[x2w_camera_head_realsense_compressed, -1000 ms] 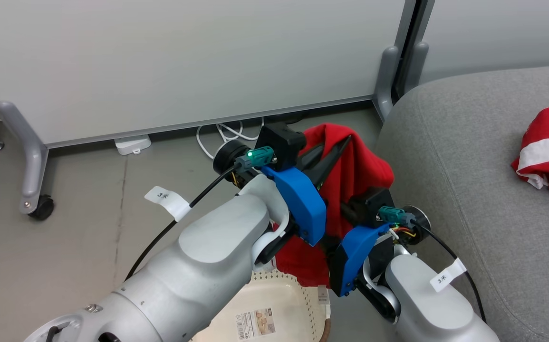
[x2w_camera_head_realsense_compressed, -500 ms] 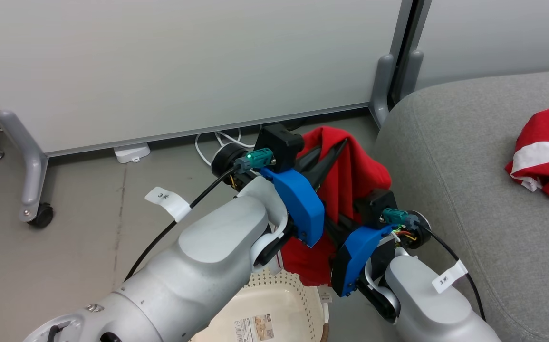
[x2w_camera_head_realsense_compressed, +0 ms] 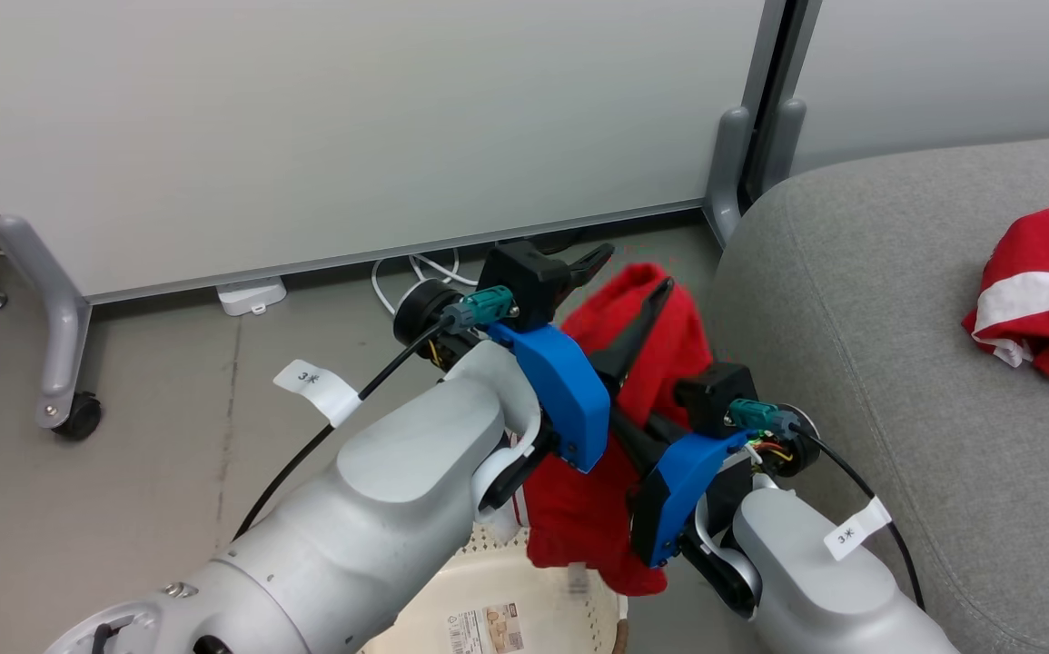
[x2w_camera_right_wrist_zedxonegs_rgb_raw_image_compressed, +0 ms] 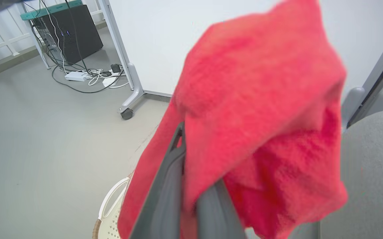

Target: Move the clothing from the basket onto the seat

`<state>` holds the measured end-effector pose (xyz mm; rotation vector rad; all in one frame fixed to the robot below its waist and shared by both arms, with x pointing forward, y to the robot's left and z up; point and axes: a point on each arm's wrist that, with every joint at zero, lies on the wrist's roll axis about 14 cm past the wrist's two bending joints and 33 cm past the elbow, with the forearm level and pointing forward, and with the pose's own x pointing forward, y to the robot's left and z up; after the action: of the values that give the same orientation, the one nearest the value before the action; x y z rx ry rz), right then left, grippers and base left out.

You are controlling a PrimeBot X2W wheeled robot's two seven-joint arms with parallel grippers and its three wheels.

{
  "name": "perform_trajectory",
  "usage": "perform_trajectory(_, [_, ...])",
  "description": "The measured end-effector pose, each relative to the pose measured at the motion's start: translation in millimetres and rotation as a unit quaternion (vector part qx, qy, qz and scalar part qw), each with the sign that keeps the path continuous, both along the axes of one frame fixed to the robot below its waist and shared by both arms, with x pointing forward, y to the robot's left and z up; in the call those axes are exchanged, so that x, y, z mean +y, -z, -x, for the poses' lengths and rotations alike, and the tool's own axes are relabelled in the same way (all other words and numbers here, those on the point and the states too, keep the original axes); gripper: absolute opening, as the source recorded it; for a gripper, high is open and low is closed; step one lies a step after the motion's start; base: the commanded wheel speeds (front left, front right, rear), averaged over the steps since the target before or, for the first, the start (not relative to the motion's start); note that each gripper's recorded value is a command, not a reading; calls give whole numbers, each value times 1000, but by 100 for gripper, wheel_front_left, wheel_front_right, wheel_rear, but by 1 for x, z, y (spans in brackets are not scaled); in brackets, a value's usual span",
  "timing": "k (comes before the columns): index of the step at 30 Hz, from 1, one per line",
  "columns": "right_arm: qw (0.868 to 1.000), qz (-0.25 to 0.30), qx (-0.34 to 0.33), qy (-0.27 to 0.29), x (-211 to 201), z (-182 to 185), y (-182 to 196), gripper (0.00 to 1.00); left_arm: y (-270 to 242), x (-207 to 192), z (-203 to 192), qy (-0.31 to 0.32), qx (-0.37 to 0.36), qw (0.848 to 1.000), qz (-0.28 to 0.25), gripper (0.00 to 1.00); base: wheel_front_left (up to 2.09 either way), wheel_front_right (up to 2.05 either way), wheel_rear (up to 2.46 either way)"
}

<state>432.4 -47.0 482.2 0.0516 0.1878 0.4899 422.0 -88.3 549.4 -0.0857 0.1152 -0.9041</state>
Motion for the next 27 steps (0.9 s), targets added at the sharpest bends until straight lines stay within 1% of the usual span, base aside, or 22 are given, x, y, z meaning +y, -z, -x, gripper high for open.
perform_trajectory(5, [1000, -1, -5, 1, -1, -2, -3, 0, 5, 5, -2, -10, 8, 1000, -1, 100, 0, 0, 0])
perform_trajectory(13, [1000, -7, -9, 16, -8, -8, -4, 0, 11, 27, -13, -57, 31, 997, 30, 100, 0, 0, 0])
perform_trajectory(17, [1000, -10, -14, 24, -12, -12, -6, 0, 4, 43, -19, -79, 19, 995, 50, 100, 0, 0, 0])
perform_trajectory(21, [999, -13, -21, 28, -13, -16, -8, 0, 7, 62, -16, -102, 16, 992, 77, 100, 0, 0, 0])
perform_trajectory(27, [998, -22, -32, 41, -21, -22, -14, 0, 34, 91, -1, -129, 16, 989, 73, 100, 0, 0, 0])
